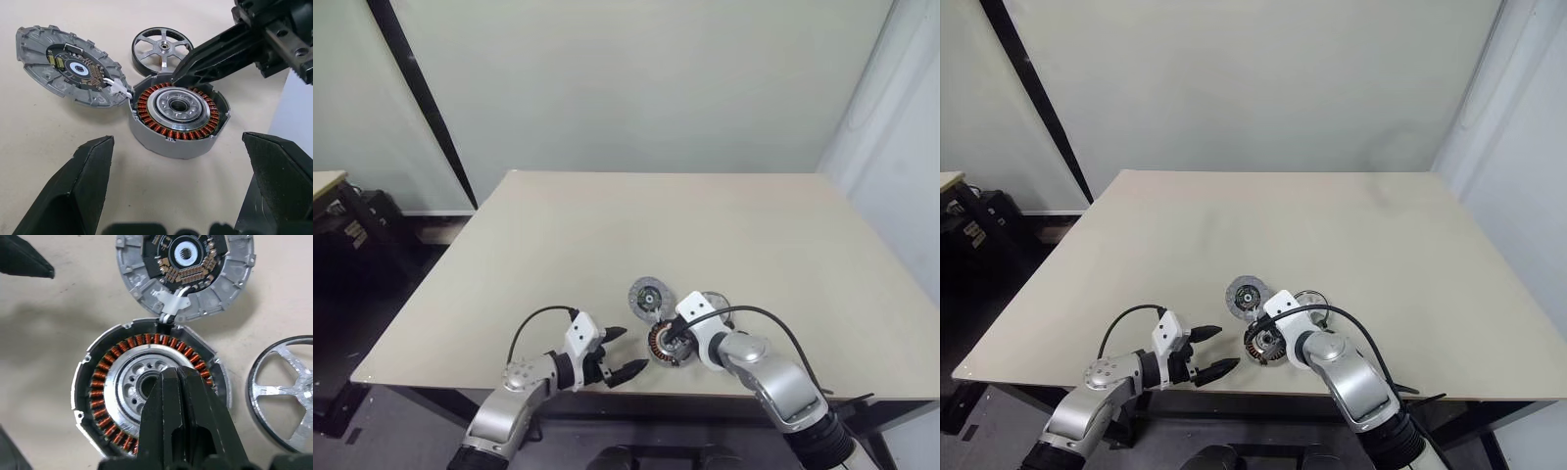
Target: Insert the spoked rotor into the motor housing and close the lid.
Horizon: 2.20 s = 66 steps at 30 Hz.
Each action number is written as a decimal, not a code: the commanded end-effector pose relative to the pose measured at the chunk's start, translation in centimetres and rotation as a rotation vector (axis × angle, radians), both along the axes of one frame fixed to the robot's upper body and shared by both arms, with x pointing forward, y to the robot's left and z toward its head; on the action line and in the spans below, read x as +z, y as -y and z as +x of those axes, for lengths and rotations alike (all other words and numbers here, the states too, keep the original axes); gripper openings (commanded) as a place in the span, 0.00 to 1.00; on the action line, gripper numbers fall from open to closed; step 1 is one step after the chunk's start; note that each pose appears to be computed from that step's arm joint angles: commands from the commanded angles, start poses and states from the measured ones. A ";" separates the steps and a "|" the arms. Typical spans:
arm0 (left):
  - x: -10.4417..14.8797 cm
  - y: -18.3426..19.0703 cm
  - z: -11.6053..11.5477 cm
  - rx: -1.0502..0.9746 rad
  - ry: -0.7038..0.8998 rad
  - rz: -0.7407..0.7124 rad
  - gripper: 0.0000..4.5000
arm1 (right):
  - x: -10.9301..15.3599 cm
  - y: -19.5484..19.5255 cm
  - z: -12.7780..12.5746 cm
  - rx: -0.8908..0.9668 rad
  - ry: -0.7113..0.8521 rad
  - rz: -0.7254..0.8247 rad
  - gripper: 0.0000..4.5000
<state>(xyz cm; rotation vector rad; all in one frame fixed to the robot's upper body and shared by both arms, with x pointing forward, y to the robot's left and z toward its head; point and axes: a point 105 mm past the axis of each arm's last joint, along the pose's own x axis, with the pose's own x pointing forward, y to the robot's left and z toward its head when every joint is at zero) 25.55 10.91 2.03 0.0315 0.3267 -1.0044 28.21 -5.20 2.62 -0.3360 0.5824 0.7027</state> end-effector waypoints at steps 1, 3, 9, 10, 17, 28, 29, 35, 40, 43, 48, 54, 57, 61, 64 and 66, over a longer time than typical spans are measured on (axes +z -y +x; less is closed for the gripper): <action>1.2 0.3 0.2 -0.017 0.054 -0.006 1.00 | 0.2 -0.5 -0.3 0.021 0.002 0.020 0.01; 1.2 0.3 0.2 -0.016 0.056 -0.005 1.00 | -0.9 -0.2 -0.5 0.017 -0.013 -0.007 0.01; 1.3 0.1 0.3 -0.013 0.058 -0.001 1.00 | -0.6 -0.2 -0.1 -0.003 0.013 0.022 0.01; 1.3 0.1 0.3 -0.013 0.058 0.000 1.00 | -0.2 -0.2 0.0 -0.005 0.022 0.037 0.01; 1.4 -0.1 0.5 -0.011 0.062 0.004 1.00 | 2.6 0.3 0.8 -0.037 0.053 0.119 0.28; 1.4 -0.1 0.6 -0.011 0.067 0.004 1.00 | 3.3 7.4 3.4 -0.387 0.106 0.167 0.99; 1.3 -0.1 0.6 -0.011 0.067 0.004 1.00 | 3.4 8.2 3.8 -0.455 0.111 0.197 0.99; 1.4 0.1 0.8 -0.013 0.073 0.003 1.00 | 2.0 9.7 4.2 -0.683 -0.011 0.408 0.99; 1.5 0.0 0.9 -0.011 0.078 0.003 1.00 | 0.9 8.9 4.3 -0.739 -0.137 0.572 0.99; 1.5 0.0 0.9 -0.010 0.080 0.003 1.00 | 0.5 8.8 4.4 -0.761 -0.180 0.627 0.99; 1.5 0.0 0.8 -0.008 0.081 0.002 1.00 | 0.0 8.4 4.3 -0.782 -0.240 0.701 0.99; 1.5 0.0 0.8 -0.009 0.080 0.002 1.00 | -0.1 8.2 4.1 -0.802 -0.255 0.734 0.79; 1.5 0.0 0.7 -0.011 0.079 0.002 1.00 | -0.1 8.2 4.0 -0.809 -0.256 0.739 0.55; 1.5 0.1 0.7 -0.015 0.077 0.002 1.00 | -0.1 8.3 3.9 -0.825 -0.255 0.746 0.22; 1.5 0.2 0.7 -0.017 0.077 0.001 1.00 | 0.0 8.4 3.8 -0.832 -0.249 0.747 0.07; 1.5 0.2 0.7 -0.018 0.077 0.000 1.00 | 0.1 8.5 3.8 -0.835 -0.245 0.750 0.07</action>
